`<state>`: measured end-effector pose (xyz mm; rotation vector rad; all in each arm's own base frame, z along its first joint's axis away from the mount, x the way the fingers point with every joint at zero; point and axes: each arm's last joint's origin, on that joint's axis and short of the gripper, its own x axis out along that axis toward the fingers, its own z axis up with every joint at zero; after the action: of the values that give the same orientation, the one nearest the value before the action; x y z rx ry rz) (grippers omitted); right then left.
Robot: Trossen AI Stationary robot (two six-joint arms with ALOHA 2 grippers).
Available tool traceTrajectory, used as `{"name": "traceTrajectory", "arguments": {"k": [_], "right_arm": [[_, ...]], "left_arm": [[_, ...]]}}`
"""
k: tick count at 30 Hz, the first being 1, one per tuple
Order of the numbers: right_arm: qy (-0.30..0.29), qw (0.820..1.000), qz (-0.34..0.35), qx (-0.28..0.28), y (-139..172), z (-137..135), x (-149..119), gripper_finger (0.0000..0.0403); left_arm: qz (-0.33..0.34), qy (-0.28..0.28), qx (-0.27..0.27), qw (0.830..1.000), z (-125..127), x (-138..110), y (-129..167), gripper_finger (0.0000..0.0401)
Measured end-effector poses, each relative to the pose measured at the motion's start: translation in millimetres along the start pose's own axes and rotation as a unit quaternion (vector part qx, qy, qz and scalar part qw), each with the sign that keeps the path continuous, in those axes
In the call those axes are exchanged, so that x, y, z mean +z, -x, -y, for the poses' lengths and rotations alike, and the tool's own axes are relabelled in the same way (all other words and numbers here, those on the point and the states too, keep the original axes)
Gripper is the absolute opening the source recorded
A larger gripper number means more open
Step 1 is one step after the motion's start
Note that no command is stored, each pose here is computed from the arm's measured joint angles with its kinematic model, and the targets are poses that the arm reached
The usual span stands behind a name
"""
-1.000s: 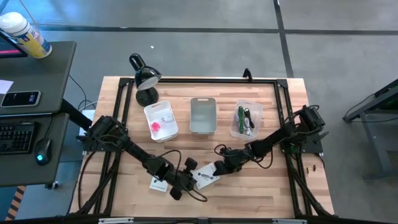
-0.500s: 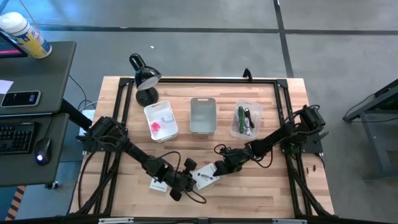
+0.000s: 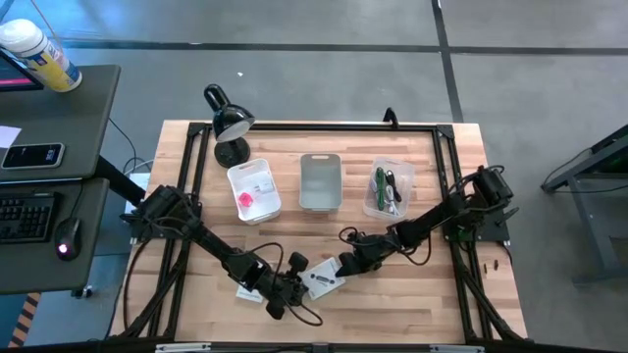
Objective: Pick and place items into bin
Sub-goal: Put the right white card reader box into the gray bin
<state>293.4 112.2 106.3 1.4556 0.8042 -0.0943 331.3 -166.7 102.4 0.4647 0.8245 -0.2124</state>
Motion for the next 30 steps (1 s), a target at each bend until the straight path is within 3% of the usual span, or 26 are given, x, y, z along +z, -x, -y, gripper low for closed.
{"name": "traceTrajectory", "arguments": {"k": [12,22,25,30], "right_arm": [[0.041,0.999,0.003,0.032,-5.4,-20.3,0.4,0.0123],[0.047,0.999,0.006,0.022,-5.9,-18.4,-4.0,0.0035],[0.048,0.998,0.011,0.023,-6.1,-18.7,-5.1,0.0037],[0.051,0.998,0.012,0.046,-5.5,-23.4,-5.3,0.0084]], "left_arm": [[-0.003,-0.002,-0.009,1.000,2.2,-1.5,-0.8,0.0000],[-0.003,-0.005,-0.001,1.000,1.3,-1.3,-0.9,0.0000],[-0.003,-0.005,0.002,1.000,1.0,-1.2,-0.9,0.0000],[-0.005,-0.003,0.009,1.000,-1.0,-1.6,-1.5,0.0000]]}}
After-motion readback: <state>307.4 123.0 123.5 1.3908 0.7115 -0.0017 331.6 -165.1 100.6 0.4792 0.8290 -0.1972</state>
